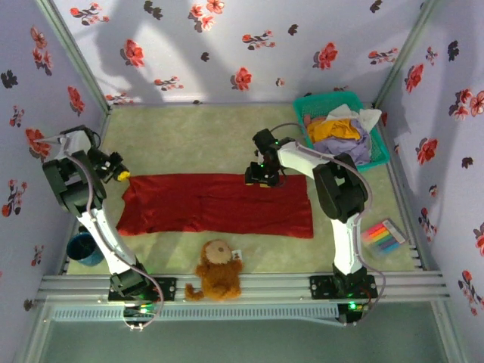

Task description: Fold and stack the t-shirts

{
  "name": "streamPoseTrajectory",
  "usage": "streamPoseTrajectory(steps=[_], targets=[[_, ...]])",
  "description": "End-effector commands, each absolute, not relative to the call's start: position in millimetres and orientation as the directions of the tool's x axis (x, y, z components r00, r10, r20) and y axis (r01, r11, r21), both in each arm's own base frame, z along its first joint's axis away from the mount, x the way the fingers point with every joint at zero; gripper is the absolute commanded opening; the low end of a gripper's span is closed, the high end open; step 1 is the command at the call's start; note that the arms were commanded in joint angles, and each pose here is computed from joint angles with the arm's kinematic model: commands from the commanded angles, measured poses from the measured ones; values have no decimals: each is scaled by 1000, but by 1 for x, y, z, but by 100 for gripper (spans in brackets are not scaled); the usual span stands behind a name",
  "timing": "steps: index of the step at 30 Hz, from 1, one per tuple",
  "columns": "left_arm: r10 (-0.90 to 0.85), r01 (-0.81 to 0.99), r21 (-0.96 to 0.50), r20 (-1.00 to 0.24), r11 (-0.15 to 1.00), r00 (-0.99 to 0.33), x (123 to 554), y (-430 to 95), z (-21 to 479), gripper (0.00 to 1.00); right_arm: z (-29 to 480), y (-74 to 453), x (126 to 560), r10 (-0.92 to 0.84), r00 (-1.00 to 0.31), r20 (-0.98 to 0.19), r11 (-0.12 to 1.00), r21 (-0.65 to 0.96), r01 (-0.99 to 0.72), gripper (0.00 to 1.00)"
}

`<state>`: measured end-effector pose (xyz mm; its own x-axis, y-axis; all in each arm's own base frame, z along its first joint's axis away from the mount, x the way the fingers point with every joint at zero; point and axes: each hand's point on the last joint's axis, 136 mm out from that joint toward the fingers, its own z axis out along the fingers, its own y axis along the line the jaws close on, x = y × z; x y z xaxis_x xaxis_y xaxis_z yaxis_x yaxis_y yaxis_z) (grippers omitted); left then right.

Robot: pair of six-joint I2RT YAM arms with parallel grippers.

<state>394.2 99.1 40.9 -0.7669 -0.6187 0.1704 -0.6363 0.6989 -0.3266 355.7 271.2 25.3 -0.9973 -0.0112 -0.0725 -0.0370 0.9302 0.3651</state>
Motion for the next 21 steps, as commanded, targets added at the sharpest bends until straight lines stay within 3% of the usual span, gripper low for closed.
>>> streamPoseTrajectory(steps=[1, 4, 7, 12, 14, 21], targets=[[-639, -623, -397, 109, 674, -761, 410, 98, 61, 2, 10, 248, 344, 23, -1000, -18, 956, 294, 16, 53], [-630, -593, -449, 80, 668, -772, 418, 86, 76, 8, 17, 248, 346, 14, -999, -31, 956, 292, 4, 53], [-636, -581, -448, 35, 679, -771, 417, 86, 96, 33, 16, 247, 346, 10, -1000, -26, 958, 286, 2, 53], [-661, -602, -380, -33, 702, -750, 393, 89, 120, 44, 10, 243, 344, 32, -999, -17, 964, 266, 27, 53], [-670, -609, -397, -21, 687, -742, 383, 82, 120, 39, 10, 240, 344, 43, -999, -22, 967, 254, 36, 54], [-645, -625, -502, 162, 598, -747, 356, 5, 78, 4, 8, 239, 348, 72, -997, -37, 967, 246, 61, 54]])
